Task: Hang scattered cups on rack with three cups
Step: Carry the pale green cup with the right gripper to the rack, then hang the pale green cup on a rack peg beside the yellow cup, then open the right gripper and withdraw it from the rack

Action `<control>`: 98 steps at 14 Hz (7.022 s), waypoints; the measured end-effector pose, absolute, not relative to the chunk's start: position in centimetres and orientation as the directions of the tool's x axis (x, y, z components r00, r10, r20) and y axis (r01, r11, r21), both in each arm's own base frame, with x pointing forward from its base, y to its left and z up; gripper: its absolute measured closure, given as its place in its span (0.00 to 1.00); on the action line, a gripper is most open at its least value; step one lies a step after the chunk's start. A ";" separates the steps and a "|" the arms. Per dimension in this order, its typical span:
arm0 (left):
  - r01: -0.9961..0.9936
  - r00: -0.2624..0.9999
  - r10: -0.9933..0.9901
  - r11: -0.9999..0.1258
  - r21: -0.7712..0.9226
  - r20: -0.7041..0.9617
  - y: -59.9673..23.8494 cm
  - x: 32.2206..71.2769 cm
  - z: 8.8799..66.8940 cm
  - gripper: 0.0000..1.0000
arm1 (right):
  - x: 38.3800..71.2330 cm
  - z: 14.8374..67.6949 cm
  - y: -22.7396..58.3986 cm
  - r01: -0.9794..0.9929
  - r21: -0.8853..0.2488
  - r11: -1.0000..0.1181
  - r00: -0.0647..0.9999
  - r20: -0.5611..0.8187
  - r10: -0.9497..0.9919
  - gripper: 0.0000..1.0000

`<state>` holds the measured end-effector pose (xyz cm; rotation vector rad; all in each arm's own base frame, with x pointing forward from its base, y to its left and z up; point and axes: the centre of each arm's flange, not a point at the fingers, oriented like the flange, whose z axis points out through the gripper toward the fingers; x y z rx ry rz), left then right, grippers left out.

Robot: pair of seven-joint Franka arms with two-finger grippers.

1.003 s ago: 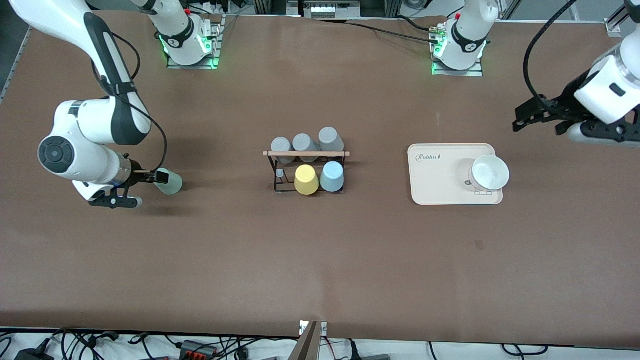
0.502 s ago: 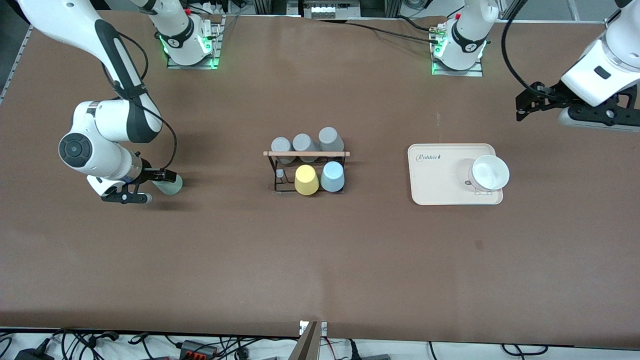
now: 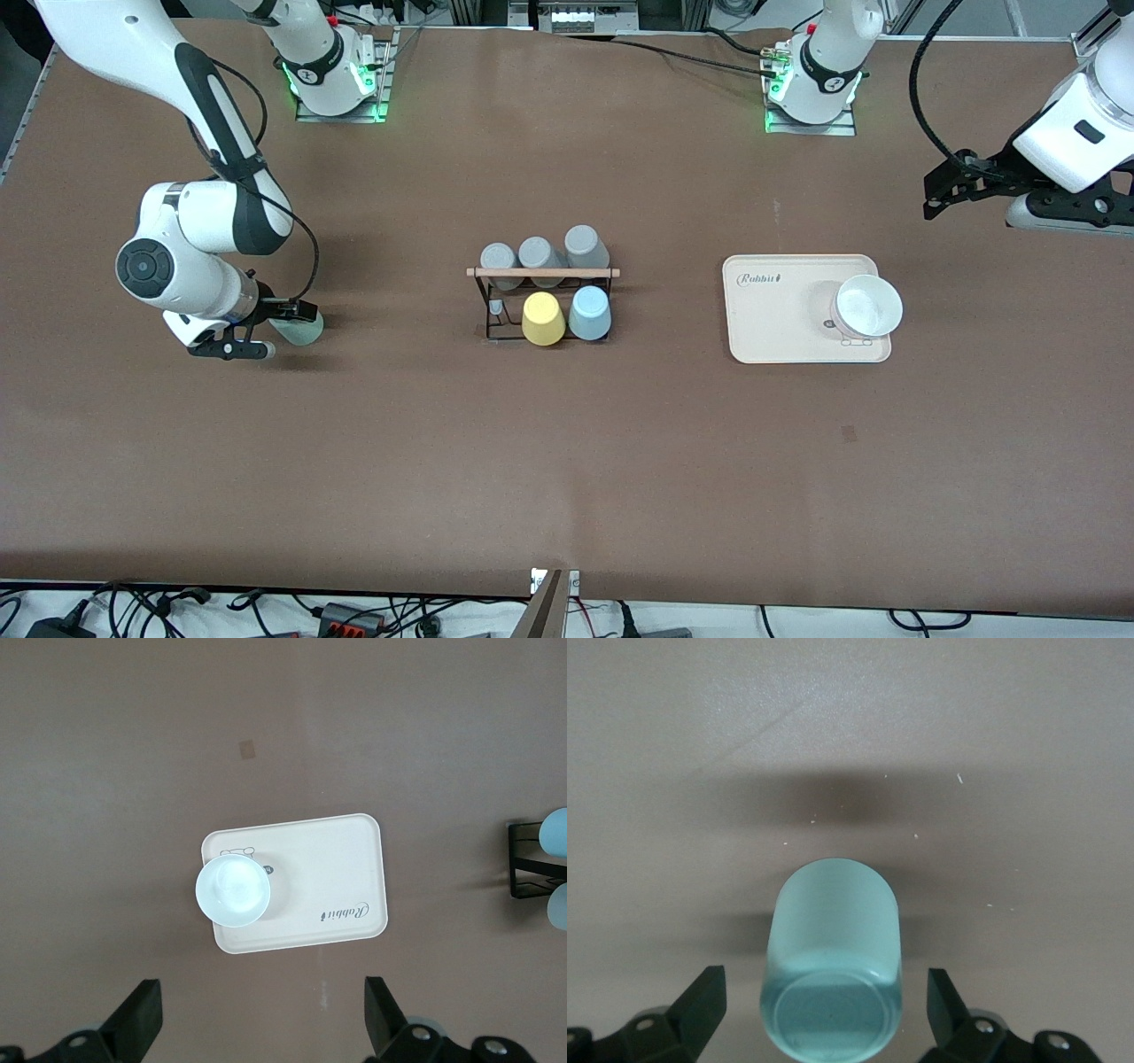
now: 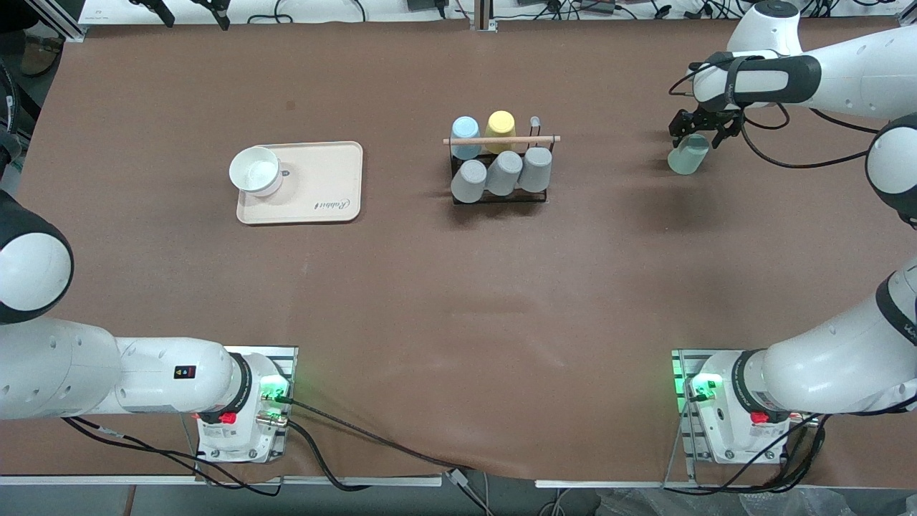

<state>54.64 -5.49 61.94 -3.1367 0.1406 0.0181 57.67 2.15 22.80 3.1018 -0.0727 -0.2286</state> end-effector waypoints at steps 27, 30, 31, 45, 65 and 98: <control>-0.093 0.996 -0.093 -0.996 -0.001 -0.010 -5.7 54.7 62.0 0.00 | 61.7 43.6 27.7 0.323 0.009 -0.947 0.945 -0.066 0.321 0.33; -0.091 0.996 -0.091 -0.996 -0.001 -0.010 -5.6 54.7 62.0 0.00 | 60.1 43.7 32.1 0.293 0.012 -0.956 0.955 -0.052 0.292 0.33; -0.091 0.996 -0.091 -0.996 -0.001 -0.010 -5.6 54.7 62.0 0.00 | 59.5 43.5 33.7 0.268 0.013 -0.963 0.963 -0.044 0.267 0.33; -0.091 0.996 -0.091 -0.996 -0.001 -0.010 -5.6 54.7 62.0 0.00 | 56.6 36.8 41.1 0.058 -0.015 -0.998 0.992 -0.113 0.060 0.33; -0.090 0.996 -0.090 -0.996 -0.001 -0.010 -5.5 54.7 62.0 0.00 | 57.7 31.5 40.9 0.013 -0.005 -1.000 0.983 -0.183 0.014 0.30; -0.091 0.996 -0.091 -0.996 0.000 -0.014 -5.6 54.9 61.8 0.00 | 65.3 57.6 -1.0 -0.038 -0.051 -0.998 0.998 0.057 -0.040 0.00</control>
